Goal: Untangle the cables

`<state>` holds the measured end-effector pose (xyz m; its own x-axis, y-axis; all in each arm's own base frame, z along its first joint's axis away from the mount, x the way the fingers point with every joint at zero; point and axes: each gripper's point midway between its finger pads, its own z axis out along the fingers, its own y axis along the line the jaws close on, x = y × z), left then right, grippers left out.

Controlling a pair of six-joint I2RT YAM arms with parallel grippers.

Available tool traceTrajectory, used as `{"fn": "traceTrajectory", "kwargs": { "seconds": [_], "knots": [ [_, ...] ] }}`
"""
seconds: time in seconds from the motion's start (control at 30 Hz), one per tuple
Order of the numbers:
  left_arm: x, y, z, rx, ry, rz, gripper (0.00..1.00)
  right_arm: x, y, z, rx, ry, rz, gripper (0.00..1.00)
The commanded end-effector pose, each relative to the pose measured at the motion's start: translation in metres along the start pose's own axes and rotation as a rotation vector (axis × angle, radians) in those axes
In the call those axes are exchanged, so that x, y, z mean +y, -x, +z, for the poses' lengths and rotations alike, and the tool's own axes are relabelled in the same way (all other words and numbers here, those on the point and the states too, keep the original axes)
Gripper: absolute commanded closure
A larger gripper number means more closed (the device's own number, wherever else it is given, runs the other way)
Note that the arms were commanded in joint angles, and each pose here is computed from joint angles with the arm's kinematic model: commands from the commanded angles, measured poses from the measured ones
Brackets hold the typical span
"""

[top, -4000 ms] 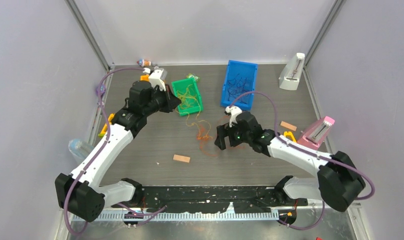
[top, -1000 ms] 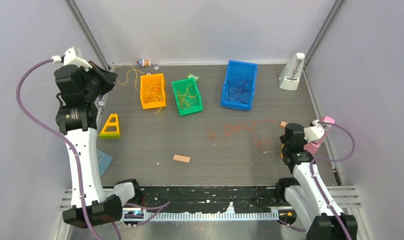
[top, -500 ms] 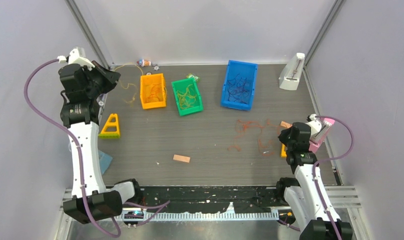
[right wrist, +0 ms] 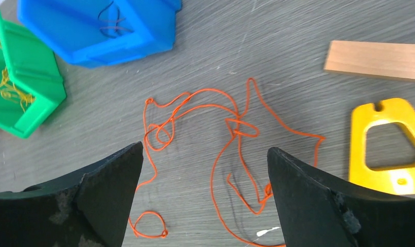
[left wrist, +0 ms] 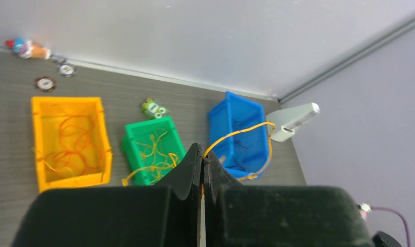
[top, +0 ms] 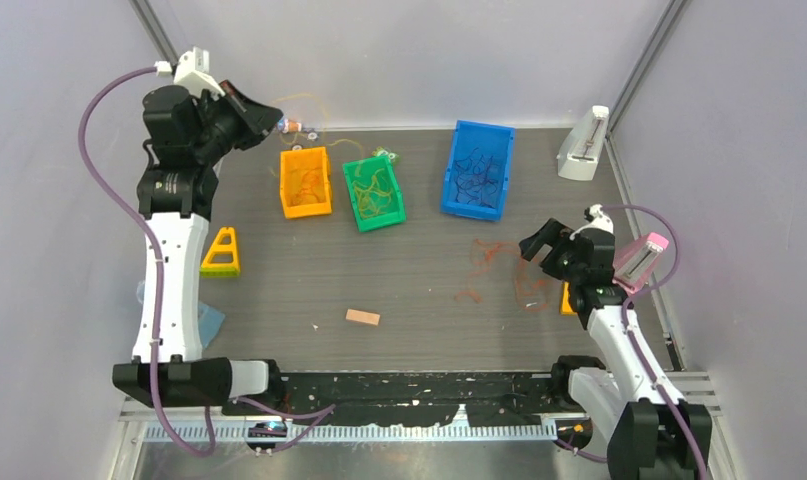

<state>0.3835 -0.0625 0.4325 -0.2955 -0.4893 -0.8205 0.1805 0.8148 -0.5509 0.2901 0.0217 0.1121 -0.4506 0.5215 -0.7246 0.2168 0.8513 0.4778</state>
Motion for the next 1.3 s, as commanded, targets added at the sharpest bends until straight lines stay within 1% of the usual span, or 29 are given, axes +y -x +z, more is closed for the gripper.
{"fn": "traceTrajectory", "kwargs": {
  "seconds": [0.0, 0.1, 0.3, 0.47, 0.73, 0.93, 1.27],
  "knots": [
    [-0.044, 0.008, 0.017, -0.011, -0.143, 0.033, 1.00, 0.034, 0.013, 0.005, 0.006, 0.112, -0.075, 0.05],
    [-0.054, 0.006, 0.029, 0.014, -0.183, 0.018, 1.00, 0.038, 0.012, 0.006, 0.008, 0.126, -0.082, 0.05],
    [-0.068, 0.010, 0.049, 0.022, -0.219, 0.009, 1.00, 0.044, 0.015, 0.005, 0.000, 0.151, -0.088, 0.05],
    [-0.077, 0.003, 0.076, 0.056, -0.268, -0.022, 1.00, 0.045, 0.015, 0.005, -0.001, 0.158, -0.089, 0.05],
    [-0.057, -0.036, 0.120, 0.146, -0.281, -0.082, 1.00, 0.049, 0.013, 0.004, 0.004, 0.185, -0.080, 0.05],
    [-0.034, -0.064, 0.142, 0.197, -0.239, -0.109, 1.00, 0.048, 0.011, 0.006, 0.012, 0.182, -0.074, 0.05],
    [-0.025, -0.084, 0.145, 0.232, -0.222, -0.111, 1.00, 0.048, 0.009, 0.006, 0.013, 0.183, -0.076, 0.05]
  ]
}}
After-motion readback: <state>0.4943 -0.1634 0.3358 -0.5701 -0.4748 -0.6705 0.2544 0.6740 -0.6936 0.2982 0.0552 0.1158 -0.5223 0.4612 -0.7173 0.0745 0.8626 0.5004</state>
